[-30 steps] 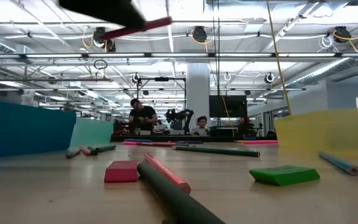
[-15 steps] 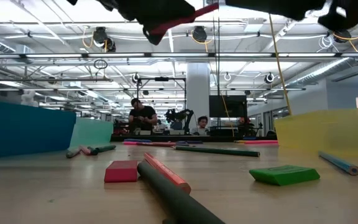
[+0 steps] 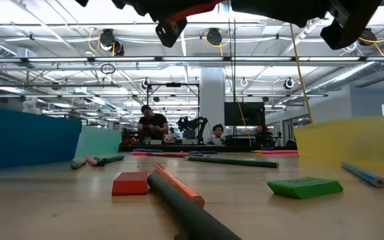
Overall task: Sort crayons/erasers/pens/pencils in bins
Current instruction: Put the red crayon into the orange bin
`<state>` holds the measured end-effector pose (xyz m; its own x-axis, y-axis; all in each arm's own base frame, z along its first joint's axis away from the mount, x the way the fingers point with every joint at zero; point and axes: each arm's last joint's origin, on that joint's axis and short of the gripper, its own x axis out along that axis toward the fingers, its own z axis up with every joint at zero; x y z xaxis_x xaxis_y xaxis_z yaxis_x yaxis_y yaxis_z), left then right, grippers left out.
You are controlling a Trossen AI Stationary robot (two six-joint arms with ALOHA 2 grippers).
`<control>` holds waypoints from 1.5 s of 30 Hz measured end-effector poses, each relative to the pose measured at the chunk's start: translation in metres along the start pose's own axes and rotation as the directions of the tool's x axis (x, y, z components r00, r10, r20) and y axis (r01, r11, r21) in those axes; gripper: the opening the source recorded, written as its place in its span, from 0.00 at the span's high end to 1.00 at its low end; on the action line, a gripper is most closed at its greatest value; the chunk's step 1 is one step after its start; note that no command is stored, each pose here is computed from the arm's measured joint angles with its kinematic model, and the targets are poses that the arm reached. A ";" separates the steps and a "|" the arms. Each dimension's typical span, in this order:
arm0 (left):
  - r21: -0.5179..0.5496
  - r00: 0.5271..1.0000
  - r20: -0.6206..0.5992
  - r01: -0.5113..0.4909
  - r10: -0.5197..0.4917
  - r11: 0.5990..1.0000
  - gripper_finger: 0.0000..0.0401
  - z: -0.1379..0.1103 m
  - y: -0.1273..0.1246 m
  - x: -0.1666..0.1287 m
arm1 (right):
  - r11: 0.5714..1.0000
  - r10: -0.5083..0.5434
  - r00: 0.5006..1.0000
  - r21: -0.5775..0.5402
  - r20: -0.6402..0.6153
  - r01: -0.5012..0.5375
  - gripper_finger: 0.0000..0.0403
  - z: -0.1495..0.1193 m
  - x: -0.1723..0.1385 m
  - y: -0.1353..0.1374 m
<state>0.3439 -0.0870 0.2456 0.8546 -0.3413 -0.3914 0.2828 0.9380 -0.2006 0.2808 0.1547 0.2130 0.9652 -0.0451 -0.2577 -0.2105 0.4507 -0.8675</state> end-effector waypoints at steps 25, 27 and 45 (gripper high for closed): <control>0.040 0.998 0.035 0.041 -0.042 0.998 0.92 0.003 -0.010 0.001 | 0.987 0.005 0.992 0.156 0.126 -0.025 0.82 0.003 0.003 -0.007; 0.059 0.999 0.041 0.033 -0.036 0.998 0.92 0.003 -0.010 0.001 | 0.986 0.006 0.991 0.166 0.136 -0.029 0.82 0.003 0.003 -0.008; 0.148 0.995 0.051 0.081 -0.089 0.986 0.92 0.005 -0.013 0.000 | 0.984 0.009 0.981 0.175 0.193 -0.044 0.83 0.006 0.002 -0.010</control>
<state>0.3428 -0.0987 0.2521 0.8473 -0.4199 -0.3253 0.4122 0.9060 -0.0960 0.2861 0.1553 0.2232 0.9750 0.1319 -0.1787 -0.2220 0.6012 -0.7676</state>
